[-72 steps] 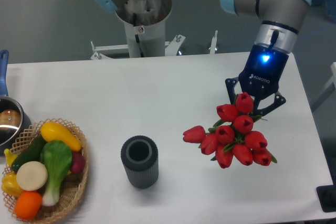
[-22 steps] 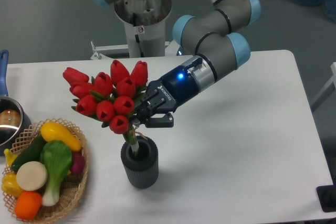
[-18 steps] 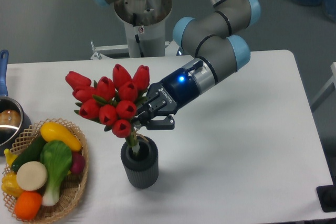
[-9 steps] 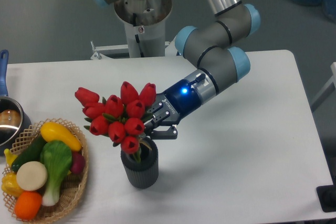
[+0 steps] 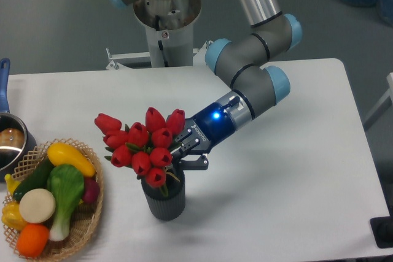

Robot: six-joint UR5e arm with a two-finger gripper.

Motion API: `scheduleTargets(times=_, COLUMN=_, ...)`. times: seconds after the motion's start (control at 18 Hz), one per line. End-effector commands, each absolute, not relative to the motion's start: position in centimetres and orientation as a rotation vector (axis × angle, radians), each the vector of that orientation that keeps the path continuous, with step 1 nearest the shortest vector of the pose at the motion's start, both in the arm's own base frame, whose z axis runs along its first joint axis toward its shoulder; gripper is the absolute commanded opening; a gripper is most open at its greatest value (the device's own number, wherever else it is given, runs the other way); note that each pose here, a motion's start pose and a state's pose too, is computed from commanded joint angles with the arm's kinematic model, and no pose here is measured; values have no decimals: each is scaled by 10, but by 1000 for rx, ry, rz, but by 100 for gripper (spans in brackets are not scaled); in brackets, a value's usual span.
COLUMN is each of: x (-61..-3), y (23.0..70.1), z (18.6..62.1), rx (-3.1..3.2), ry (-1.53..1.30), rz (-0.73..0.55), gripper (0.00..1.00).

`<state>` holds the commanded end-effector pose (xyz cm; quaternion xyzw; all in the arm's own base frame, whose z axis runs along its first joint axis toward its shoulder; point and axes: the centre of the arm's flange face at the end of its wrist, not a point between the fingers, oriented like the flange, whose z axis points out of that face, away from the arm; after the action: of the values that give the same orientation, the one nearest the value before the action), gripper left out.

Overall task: Insert the flowers into the vase
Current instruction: 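Lower the tulip stems into the black vase opening, then push the tulip bunch further down into the vase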

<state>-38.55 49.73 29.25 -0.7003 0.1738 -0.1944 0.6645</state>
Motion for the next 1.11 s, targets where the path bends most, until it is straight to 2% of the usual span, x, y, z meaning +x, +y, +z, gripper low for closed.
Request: scheduleTargets(times=1.11, x=-392, y=496, z=263, rx=-1583, ry=387, rz=-436, gripper=5)
